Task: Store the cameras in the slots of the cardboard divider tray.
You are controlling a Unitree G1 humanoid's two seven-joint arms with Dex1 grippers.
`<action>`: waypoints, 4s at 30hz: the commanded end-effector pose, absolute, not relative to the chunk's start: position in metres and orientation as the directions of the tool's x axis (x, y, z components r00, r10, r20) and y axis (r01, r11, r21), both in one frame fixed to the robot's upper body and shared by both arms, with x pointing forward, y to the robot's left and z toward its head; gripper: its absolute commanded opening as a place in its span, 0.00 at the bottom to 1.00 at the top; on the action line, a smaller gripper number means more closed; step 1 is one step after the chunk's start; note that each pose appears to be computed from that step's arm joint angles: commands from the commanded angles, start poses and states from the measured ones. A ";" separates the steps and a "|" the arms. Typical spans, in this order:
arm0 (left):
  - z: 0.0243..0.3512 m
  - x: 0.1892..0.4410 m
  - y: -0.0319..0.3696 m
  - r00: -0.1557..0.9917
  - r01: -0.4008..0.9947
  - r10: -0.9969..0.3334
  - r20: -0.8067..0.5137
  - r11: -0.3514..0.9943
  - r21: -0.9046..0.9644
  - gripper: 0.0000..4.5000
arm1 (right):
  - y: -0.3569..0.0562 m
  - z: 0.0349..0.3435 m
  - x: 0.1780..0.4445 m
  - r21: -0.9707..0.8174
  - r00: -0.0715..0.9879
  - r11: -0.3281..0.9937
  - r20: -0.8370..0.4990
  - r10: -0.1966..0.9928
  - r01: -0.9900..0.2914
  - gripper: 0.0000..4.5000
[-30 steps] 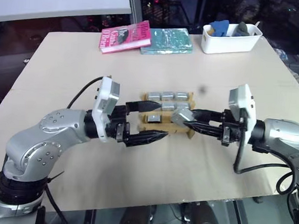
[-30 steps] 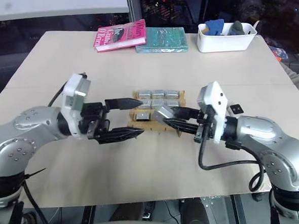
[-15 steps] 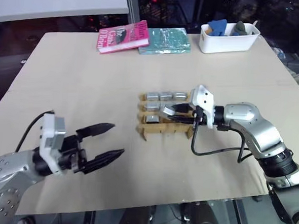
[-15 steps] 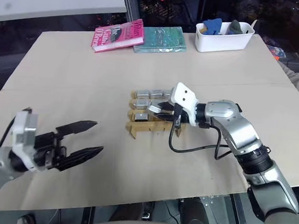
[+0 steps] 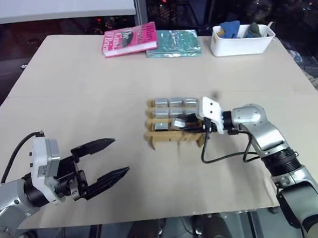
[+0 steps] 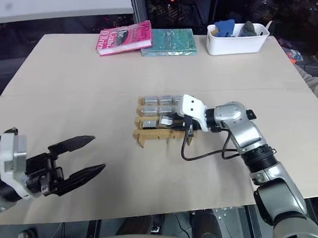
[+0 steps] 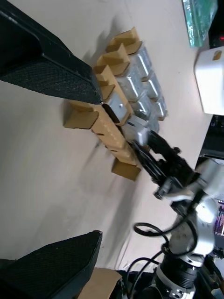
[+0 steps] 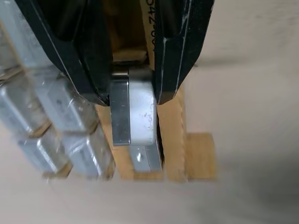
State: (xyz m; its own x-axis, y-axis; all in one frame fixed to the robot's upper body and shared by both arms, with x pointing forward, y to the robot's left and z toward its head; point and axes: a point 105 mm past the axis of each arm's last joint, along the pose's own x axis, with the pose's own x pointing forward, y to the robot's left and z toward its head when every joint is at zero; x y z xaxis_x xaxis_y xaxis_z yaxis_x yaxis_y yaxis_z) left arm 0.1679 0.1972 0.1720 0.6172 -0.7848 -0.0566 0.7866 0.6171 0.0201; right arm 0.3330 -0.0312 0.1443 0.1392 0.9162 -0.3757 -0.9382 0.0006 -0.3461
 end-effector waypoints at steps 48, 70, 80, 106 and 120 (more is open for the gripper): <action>0.209 0.197 0.147 0.410 0.907 -0.911 0.045 0.412 0.092 1.00 | -0.245 0.124 0.369 -0.102 0.921 0.977 -0.366 0.138 -0.187 0.84; 0.218 0.236 0.133 0.556 0.806 -0.831 0.012 0.536 -0.251 1.00 | -0.106 0.201 0.320 -0.626 0.692 0.511 -0.064 0.719 -0.589 0.42; 0.228 0.266 0.099 0.542 0.728 -0.840 -0.001 0.470 -0.498 1.00 | -0.037 0.219 0.286 -0.727 0.501 0.368 0.039 0.865 -0.580 0.42; 0.236 0.283 0.082 0.486 0.784 -0.873 0.044 0.413 -0.464 0.17 | -0.042 0.228 0.272 -0.650 0.489 0.398 0.045 0.871 -0.648 0.99; 0.200 0.342 0.057 0.214 0.976 -0.942 -0.259 0.216 0.019 0.17 | -0.136 0.203 0.223 -0.327 0.643 0.607 -0.003 0.766 -0.724 0.99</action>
State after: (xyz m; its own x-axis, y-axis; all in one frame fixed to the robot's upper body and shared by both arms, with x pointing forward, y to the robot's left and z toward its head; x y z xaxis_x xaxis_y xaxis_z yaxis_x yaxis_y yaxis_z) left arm 0.3387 0.0548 0.1957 0.2301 -0.9419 -0.2447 0.9675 0.2484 -0.0464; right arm 0.2326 -0.1388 0.1873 0.6639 0.7462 -0.0496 -0.7275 0.6290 -0.2740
